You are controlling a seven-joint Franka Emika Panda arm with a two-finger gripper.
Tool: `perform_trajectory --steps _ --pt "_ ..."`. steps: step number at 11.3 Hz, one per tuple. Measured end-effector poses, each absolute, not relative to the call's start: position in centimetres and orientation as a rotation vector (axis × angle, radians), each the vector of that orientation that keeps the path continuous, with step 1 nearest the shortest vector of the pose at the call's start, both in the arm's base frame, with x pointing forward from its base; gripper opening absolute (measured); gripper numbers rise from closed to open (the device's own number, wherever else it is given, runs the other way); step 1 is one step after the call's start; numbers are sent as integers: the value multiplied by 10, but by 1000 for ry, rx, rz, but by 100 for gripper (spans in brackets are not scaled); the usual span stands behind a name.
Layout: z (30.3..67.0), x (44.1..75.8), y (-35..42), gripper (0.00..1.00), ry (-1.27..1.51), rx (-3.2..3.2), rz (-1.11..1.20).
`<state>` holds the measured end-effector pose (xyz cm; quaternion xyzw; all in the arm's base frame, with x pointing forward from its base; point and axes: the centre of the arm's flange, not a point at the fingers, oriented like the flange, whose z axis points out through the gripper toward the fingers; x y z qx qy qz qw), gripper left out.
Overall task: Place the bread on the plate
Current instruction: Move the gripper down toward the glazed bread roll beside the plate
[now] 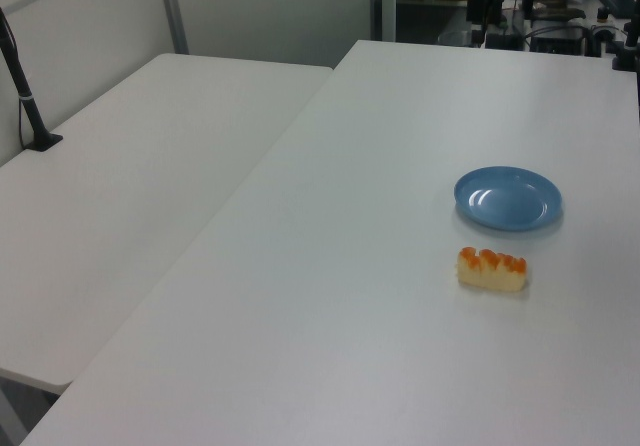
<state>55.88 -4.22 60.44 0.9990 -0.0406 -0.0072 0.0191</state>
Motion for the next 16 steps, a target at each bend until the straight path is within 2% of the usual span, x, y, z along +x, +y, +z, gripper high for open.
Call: perform_trajectory --steps 12,16 --pt "613 554 -67 100 -196 3097 -26" --pt "603 559 -53 100 -156 3099 -55"
